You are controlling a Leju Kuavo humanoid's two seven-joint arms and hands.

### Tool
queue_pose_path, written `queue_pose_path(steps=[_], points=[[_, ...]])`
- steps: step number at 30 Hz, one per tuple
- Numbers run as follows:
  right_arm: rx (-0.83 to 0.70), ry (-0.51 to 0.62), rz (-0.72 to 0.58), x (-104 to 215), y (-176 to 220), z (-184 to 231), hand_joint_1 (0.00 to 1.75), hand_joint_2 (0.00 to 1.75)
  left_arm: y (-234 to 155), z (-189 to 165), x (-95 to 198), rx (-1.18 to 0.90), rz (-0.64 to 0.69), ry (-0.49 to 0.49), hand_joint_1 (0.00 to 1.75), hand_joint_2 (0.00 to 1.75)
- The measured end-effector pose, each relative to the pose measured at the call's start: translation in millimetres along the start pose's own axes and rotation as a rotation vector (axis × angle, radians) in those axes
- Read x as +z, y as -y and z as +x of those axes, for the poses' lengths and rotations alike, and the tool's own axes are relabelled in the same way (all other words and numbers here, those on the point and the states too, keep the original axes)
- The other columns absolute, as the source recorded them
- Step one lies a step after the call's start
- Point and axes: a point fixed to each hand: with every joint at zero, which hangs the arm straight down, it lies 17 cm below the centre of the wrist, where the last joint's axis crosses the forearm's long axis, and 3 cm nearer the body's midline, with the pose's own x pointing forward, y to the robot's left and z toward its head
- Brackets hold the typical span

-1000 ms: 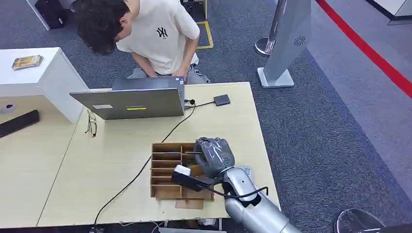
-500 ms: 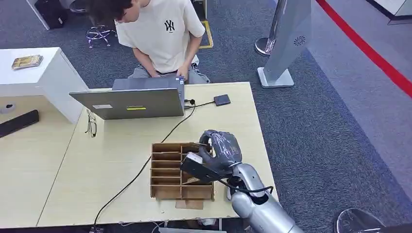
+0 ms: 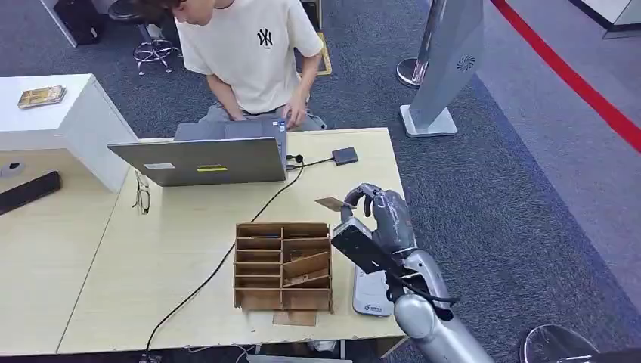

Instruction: Pass the card to the sensor for recognition and then transmit it.

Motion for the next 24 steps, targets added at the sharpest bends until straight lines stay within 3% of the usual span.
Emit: queue_pose_path(steps=[6, 24], points=[[-0.079, 0.007, -0.025, 7, 18, -1, 1.75, 1.75, 0, -1, 0, 0.006, 0.0, 0.0, 0.0, 1.75], [-0.083, 0.005, -0.02, 12, 18, -2, 1.75, 1.75, -1, -1, 0, 0.004, 0.005, 0.0, 0.0, 1.75]])
